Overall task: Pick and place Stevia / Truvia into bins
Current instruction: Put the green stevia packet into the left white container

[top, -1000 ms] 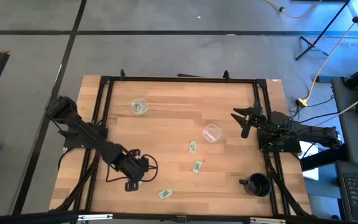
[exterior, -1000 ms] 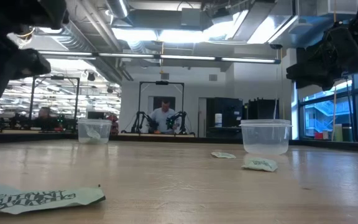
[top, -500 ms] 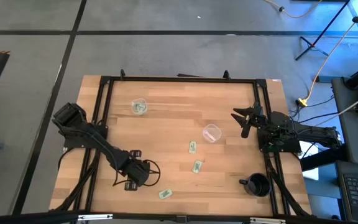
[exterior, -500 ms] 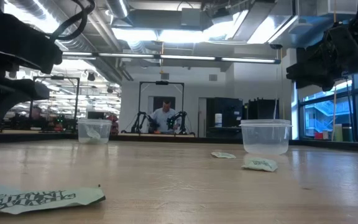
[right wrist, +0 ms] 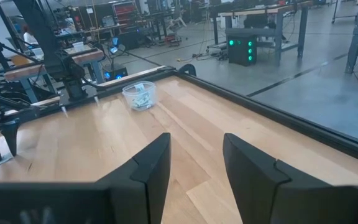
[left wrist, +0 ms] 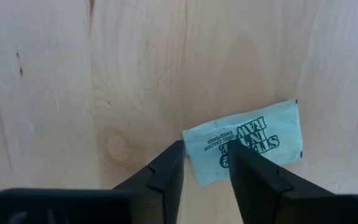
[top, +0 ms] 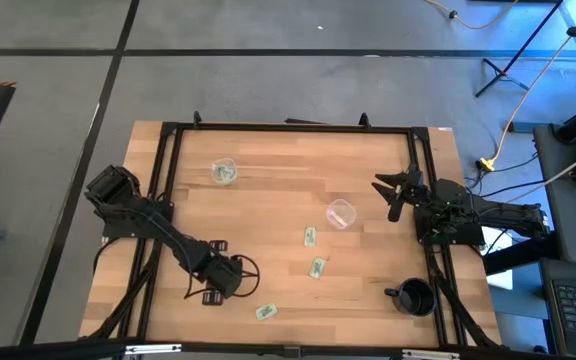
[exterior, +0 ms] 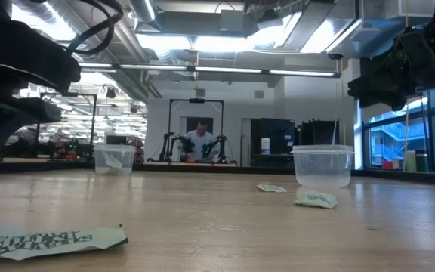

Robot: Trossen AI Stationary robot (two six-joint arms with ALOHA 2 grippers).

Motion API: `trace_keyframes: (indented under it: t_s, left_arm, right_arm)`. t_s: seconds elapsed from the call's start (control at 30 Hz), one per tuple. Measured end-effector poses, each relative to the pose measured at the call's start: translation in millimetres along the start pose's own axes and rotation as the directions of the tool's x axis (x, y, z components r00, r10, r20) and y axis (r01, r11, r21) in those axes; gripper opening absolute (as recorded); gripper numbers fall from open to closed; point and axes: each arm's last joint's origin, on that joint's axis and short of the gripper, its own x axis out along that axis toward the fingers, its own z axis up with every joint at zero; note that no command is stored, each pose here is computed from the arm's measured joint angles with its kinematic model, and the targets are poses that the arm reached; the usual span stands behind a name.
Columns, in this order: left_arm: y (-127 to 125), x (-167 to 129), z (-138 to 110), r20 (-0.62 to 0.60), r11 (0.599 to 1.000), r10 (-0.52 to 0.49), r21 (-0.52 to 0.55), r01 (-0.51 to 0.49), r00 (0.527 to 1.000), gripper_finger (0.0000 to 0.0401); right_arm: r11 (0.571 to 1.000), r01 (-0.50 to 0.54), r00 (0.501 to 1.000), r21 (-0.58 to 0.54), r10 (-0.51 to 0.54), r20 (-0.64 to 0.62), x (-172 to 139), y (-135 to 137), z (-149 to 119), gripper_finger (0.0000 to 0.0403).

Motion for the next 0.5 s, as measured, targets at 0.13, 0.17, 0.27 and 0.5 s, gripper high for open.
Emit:
trace_keyframes:
  t_s: [0.13,0.17,0.27,0.5]
  left_arm:
    - [0.1,0.3,-0.3,-0.008,1.000,-0.006,-0.001,0.006,1.000,0.0089]
    - [0.1,0.3,-0.3,-0.008,1.000,-0.006,-0.001,0.006,1.000,0.0083]
    - [-0.1,-0.4,-0.2,-0.007,1.000,-0.013,-0.001,0.013,1.000,0.0067]
    - [-0.7,-1.2,-0.1,-0.008,0.999,-0.029,0.038,0.029,1.000,0.0035]
  right_arm:
    - [1.000,0.000,1.000,-0.001,0.000,0.000,0.0,0.0,0.0,0.0152]
    - [1.000,0.000,1.000,-0.001,0.000,0.000,0.0,0.0,0.0,0.0152]
    - [1.000,0.000,1.000,-0.002,0.000,0.000,0.0,0.0,0.0,0.0152]
    - [1.000,0.000,1.000,-0.003,0.000,0.000,0.0,0.0,0.0,0.0152]
